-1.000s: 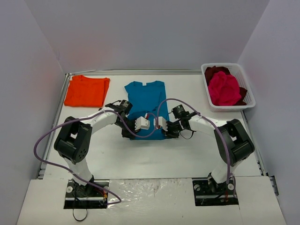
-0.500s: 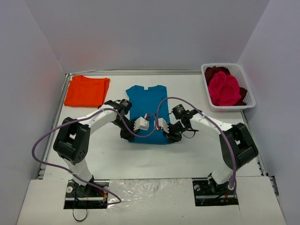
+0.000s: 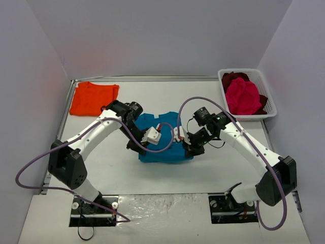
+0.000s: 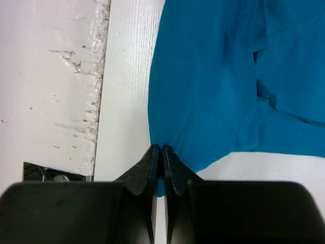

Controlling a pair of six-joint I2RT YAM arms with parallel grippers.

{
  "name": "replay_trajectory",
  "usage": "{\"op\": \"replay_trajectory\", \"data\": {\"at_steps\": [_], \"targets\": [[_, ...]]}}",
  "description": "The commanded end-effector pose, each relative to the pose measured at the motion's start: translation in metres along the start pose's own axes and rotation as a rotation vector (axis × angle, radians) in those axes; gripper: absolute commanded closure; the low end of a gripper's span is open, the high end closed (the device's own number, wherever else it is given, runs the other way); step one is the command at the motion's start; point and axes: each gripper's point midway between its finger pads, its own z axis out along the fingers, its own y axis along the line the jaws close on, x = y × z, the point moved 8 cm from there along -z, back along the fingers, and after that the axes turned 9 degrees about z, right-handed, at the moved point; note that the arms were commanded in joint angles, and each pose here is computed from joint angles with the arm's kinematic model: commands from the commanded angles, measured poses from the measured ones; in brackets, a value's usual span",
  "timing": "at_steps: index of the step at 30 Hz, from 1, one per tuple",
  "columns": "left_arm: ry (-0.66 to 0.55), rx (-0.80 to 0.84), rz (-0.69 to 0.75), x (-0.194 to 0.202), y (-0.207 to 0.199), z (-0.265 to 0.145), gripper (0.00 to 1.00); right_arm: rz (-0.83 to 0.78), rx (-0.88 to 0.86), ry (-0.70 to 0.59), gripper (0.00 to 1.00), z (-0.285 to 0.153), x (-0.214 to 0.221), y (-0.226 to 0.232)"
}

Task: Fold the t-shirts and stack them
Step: Fold the long partially folded tshirt into a neat square

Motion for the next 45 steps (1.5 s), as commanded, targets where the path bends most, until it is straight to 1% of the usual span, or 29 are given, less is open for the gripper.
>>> {"op": "replay_trajectory", "data": {"at_steps": [1, 7, 8, 9, 13, 23, 36, 45], "targets": [[-0.021, 0.166, -0.085, -0.016, -0.045, -0.018, 0.98, 0.000, -0.067, -0.026, 1.00, -0.016, -0.009, 0.017], [0.001, 0.035, -0.063, -0.017, -0.035, -0.024, 0.98, -0.047, -0.027, -0.017, 1.00, -0.022, -0.019, 0.006], [0.005, 0.021, -0.078, -0.017, -0.034, -0.025, 0.98, -0.049, -0.015, -0.012, 1.00, -0.023, -0.020, 0.002], [0.008, -0.016, -0.075, -0.016, -0.028, -0.027, 0.98, -0.058, -0.003, -0.013, 1.00, -0.025, -0.024, -0.002], [0.045, -0.083, -0.095, -0.012, -0.018, -0.035, 0.98, -0.066, 0.045, -0.018, 1.00, -0.032, -0.031, -0.018], [0.079, -0.243, -0.095, -0.012, 0.002, -0.062, 0.98, -0.081, 0.104, -0.040, 1.00, -0.042, -0.048, -0.061], [0.146, -0.366, -0.105, -0.002, 0.042, -0.081, 0.98, -0.096, 0.164, -0.053, 1.00, -0.055, -0.059, -0.110], [0.176, -0.374, -0.126, 0.021, 0.078, -0.087, 0.98, -0.081, 0.170, -0.055, 1.00, -0.049, -0.056, -0.160]]}}
